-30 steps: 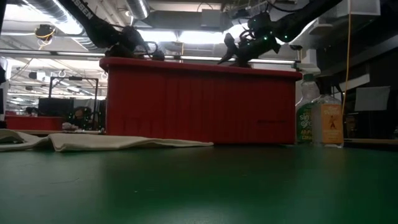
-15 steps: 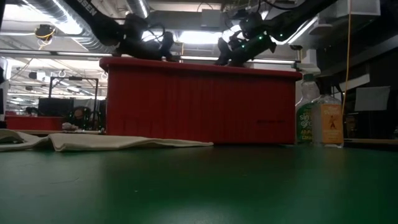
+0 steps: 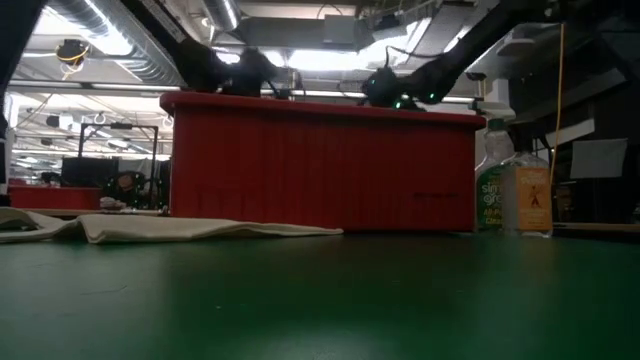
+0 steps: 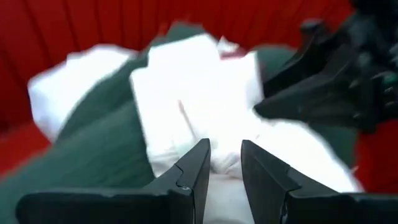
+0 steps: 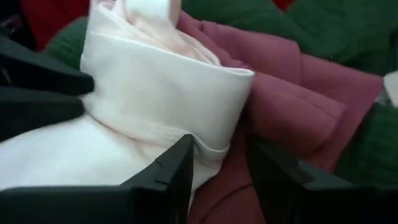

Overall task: Fold Laundry from Bin
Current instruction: Put the folded clothes into the red bin

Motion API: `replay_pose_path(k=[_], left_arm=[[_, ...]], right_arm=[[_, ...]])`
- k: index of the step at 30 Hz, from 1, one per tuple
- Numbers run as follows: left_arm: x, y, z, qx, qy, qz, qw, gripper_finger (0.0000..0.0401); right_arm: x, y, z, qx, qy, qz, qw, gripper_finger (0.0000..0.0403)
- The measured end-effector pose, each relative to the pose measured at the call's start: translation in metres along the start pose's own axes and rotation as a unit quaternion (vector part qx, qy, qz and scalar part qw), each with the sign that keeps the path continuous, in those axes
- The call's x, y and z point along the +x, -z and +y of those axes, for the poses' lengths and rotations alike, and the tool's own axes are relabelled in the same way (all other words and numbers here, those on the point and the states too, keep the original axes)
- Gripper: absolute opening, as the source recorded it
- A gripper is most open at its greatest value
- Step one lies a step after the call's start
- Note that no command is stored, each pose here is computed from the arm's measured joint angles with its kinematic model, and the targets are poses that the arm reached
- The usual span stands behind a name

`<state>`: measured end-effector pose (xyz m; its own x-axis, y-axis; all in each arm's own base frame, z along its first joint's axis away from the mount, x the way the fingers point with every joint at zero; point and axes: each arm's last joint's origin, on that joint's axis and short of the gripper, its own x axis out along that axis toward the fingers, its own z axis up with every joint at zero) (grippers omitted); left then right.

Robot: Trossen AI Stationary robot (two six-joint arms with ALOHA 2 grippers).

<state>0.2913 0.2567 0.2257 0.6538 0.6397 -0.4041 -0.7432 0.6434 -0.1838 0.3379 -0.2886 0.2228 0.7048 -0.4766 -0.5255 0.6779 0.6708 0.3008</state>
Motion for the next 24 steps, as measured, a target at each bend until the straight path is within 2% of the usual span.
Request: replay_pose_path(k=[7,12,17,24], left_arm=[[0.034,0.037,0.018,-0.003,-0.028,0.055,0.998,0.0088],[0.04,0.043,0.025,-0.006,-0.032,0.063,0.997,0.0088],[0.031,0.03,0.024,-0.011,-0.003,0.046,0.999,0.0088],[0.002,-0.007,0.02,-0.012,0.005,-0.022,1.0,0.0088]], right_arm=[[0.026,0.022,-0.011,-0.005,0.032,0.028,0.999,0.015],[0.029,0.025,-0.012,-0.006,0.034,0.032,0.999,0.015],[0.022,0.016,-0.008,-0.007,0.024,0.021,0.999,0.015],[-0.004,-0.027,0.009,-0.012,-0.013,-0.038,0.999,0.015]])
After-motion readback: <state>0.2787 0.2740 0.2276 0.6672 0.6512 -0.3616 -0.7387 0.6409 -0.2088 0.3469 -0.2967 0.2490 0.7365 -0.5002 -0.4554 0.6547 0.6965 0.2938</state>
